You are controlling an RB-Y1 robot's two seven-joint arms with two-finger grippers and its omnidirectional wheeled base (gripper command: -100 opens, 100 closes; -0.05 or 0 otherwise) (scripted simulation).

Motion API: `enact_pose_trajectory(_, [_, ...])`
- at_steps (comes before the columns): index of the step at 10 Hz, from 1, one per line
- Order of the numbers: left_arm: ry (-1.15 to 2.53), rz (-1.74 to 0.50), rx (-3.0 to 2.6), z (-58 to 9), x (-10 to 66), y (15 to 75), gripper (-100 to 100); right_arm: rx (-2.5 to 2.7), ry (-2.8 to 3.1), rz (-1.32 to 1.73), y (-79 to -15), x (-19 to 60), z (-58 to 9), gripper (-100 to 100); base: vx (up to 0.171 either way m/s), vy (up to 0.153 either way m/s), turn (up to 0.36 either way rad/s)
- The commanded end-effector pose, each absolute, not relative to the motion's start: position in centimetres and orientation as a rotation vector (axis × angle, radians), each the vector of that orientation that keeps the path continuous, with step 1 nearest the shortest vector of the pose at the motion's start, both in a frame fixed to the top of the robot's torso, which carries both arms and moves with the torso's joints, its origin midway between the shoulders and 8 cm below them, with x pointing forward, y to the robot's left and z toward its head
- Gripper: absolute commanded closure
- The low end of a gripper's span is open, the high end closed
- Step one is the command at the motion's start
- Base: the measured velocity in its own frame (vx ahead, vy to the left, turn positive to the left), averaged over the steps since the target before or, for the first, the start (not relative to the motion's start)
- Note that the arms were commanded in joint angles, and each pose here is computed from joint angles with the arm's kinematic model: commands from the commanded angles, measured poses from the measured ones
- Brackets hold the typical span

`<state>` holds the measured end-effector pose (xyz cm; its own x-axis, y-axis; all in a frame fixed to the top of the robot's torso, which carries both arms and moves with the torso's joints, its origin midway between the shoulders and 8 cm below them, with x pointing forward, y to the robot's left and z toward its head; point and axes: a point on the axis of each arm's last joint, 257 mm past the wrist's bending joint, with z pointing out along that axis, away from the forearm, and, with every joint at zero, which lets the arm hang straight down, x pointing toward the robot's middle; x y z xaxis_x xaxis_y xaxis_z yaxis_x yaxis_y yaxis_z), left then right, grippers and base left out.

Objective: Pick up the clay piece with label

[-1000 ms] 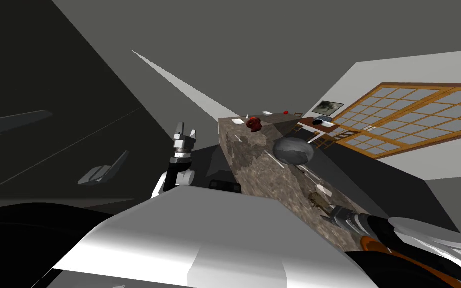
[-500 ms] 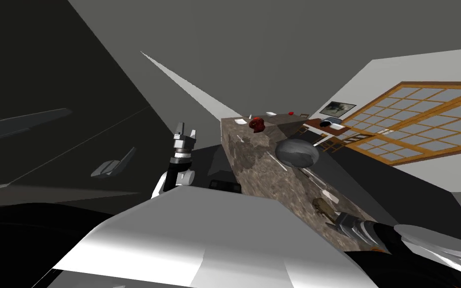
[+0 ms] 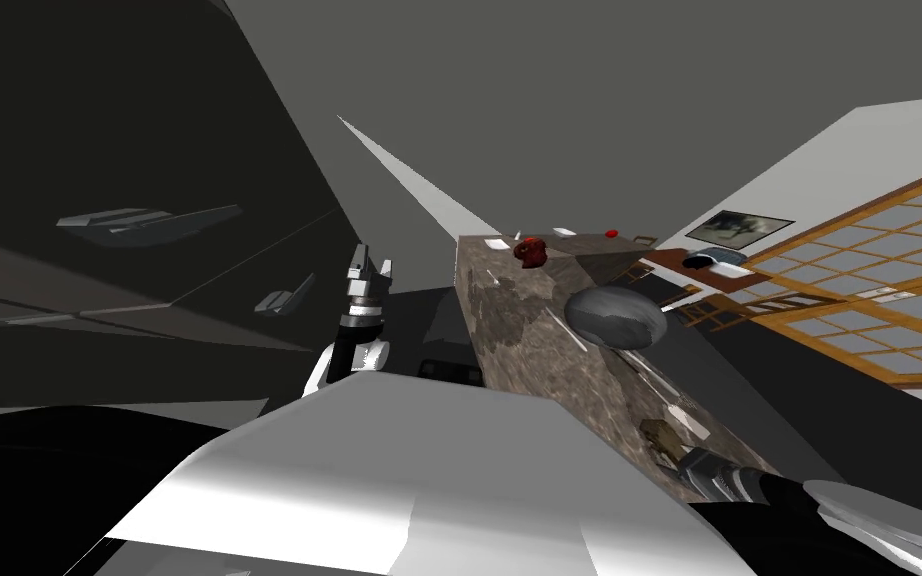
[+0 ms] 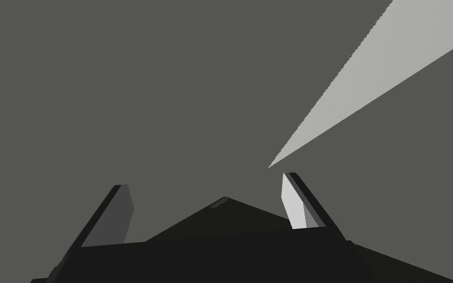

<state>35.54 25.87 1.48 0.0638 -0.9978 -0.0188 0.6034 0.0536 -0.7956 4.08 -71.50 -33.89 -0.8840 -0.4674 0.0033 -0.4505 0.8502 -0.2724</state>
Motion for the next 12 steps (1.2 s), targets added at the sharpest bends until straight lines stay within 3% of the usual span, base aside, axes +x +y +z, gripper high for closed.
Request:
enact_pose_trajectory(1, [0.702, -1.382, -0.721, 1.5, 35.5, 25.9, 0, -0.735, 2.961, -0.412, -71.5, 4.1, -33.9, -100, -0.026, -0.005, 0.028])
enact_pose_trajectory(2, [0.702, -1.382, -0.721, 1.5, 35.5, 25.9, 0, -0.732, 2.962, -0.413, -71.5, 4.0, -33.9, 100, -0.006, -0.001, -0.007])
enact_pose_trajectory(6, [0.702, -1.382, -0.721, 1.5, 35.5, 25.9, 0, -0.736, 2.962, -0.412, -71.5, 4.0, -33.9, 100, 0.0, 0.0, 0.0])
enact_pose_trajectory(7, [0.702, -1.382, -0.721, 1.5, 35.5, 25.9, 0, -0.737, 2.962, -0.412, -71.5, 4.0, -33.9, 0, 0.0, 0.0, 0.0])
enact_pose_trajectory(8, [0.702, -1.382, -0.721, 1.5, 35.5, 25.9, 0, -0.761, 2.952, -0.411, -71.4, 4.7, -33.7, 100, 0.05, -0.003, -0.22])
enact_pose_trajectory(12, [0.703, -1.382, -0.721, 1.5, 35.5, 25.9, 0, -0.931, 2.886, -0.403, -70.9, 8.9, -31.7, 100, 0.103, 0.028, -0.321])
